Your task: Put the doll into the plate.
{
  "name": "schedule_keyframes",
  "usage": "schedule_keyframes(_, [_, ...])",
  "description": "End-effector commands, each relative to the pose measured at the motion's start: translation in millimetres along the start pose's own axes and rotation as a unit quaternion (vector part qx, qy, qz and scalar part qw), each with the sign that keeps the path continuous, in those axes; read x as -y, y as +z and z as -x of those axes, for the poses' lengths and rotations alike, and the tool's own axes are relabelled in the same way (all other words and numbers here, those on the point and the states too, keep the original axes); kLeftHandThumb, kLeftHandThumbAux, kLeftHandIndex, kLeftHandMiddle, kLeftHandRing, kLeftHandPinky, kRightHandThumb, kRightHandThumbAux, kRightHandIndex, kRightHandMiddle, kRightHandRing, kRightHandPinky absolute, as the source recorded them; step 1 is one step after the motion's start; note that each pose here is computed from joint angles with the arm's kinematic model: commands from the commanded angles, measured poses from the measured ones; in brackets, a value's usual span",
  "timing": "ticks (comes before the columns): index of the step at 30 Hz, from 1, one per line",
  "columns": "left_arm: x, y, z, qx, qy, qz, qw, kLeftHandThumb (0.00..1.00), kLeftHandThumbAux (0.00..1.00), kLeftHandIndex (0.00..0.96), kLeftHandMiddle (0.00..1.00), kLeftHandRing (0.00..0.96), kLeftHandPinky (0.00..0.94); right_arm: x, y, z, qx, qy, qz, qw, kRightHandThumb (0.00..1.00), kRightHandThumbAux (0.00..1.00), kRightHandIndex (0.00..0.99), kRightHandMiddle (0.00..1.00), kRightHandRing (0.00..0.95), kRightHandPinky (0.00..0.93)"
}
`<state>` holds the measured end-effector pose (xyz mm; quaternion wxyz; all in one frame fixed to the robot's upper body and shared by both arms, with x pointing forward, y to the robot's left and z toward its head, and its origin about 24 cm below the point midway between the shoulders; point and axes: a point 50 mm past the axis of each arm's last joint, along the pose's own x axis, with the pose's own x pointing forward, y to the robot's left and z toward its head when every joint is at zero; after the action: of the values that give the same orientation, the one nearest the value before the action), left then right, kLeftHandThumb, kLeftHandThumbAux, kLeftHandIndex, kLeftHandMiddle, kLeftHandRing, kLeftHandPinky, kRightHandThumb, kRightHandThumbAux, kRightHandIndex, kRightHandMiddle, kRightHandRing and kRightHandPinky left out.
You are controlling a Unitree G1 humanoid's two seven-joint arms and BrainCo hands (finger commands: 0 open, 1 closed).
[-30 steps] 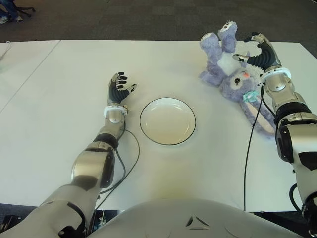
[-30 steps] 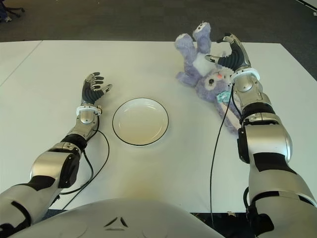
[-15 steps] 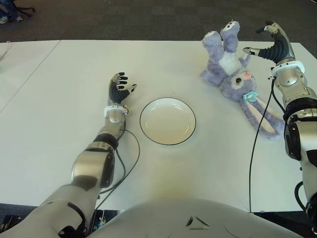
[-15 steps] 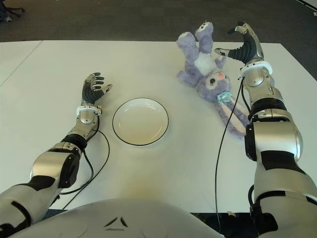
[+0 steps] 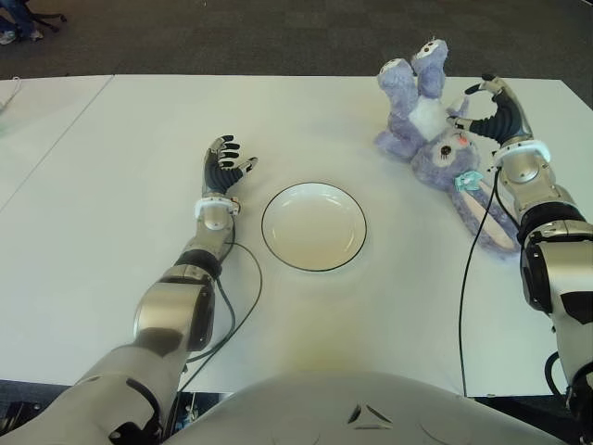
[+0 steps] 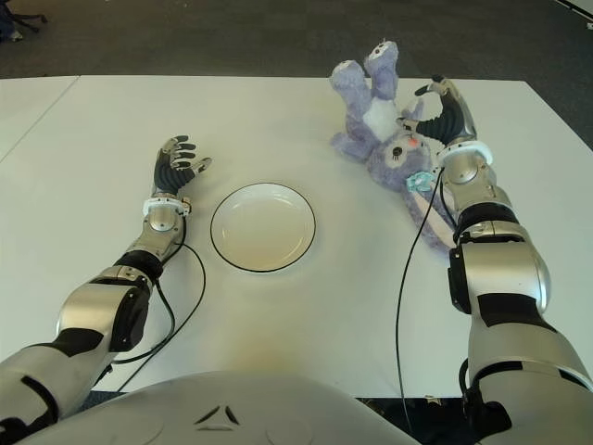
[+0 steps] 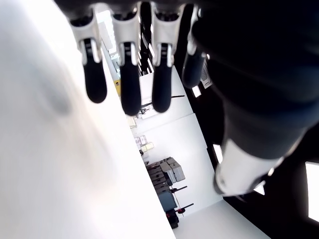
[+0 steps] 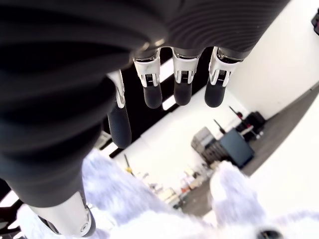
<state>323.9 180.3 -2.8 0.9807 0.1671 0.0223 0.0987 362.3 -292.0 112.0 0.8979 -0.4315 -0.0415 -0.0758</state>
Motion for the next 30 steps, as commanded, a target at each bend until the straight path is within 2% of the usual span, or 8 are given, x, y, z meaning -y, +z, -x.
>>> schedule_keyframes(1, [24.9,-87.1,77.0,-0.211,-0.063,-0.015,0.975,0.093,0.794,0.232,0.325,0.342,0.332,-28.5,-18.9,17.0,-0.042,0.043,-0.025,0.998,0.248,0.77,0.272,0.049,0.0,0.0])
schedule_keyframes(11, [24.4,-87.4,77.6,-0.211,-0.061,-0.01,0.976,0.089,0.804,0.236,0.326,0.345,0.344,-54.8,-32.4,36.2,-0.068,0.073,-0.057,0.993,0.263,0.783,0.302,0.059,0.002,0.0])
schedule_keyframes(13, [23.9,-87.8,77.9,-0.212,-0.06,-0.007,0.975,0.09,0.809,0.24,0.328,0.346,0.34,-65.9,-34.6,41.4,-0.081,0.08,-0.066,0.991,0.275,0.788,0.316,0.065,0.003,0.0])
schedule_keyframes(15, [23.8,-88.1,78.3,-0.212,-0.06,-0.007,0.975,0.084,0.809,0.24,0.325,0.343,0.336,-86.6,-35.7,49.4,-0.109,0.091,-0.084,0.986,0.282,0.794,0.329,0.068,0.002,0.0])
schedule_keyframes(18, [23.7,-88.3,78.6,-0.211,-0.061,-0.009,0.975,0.075,0.808,0.239,0.323,0.342,0.339,-101.0,-35.0,54.7,-0.128,0.1,-0.096,0.982,0.295,0.794,0.335,0.068,0.001,0.0])
schedule_keyframes(19, [23.8,-88.3,78.6,-0.211,-0.062,-0.01,0.975,0.072,0.805,0.239,0.322,0.341,0.334,-105.1,-34.5,56.0,-0.133,0.103,-0.099,0.981,0.582,0.749,0.39,0.07,0.002,0.0])
schedule_keyframes(21, [23.8,-88.4,78.8,-0.211,-0.063,-0.011,0.975,0.069,0.804,0.24,0.322,0.339,0.323,-109.4,-34.0,57.6,-0.139,0.106,-0.102,0.979,0.667,0.735,0.407,0.07,0.002,0.0])
schedule_keyframes(30, [23.1,-89.2,79.1,-0.214,-0.064,-0.008,0.975,0.061,0.795,0.232,0.317,0.326,0.307,-127.3,-33.0,68.3,-0.146,0.122,-0.089,0.978,0.677,0.734,0.406,0.069,0.008,0.003])
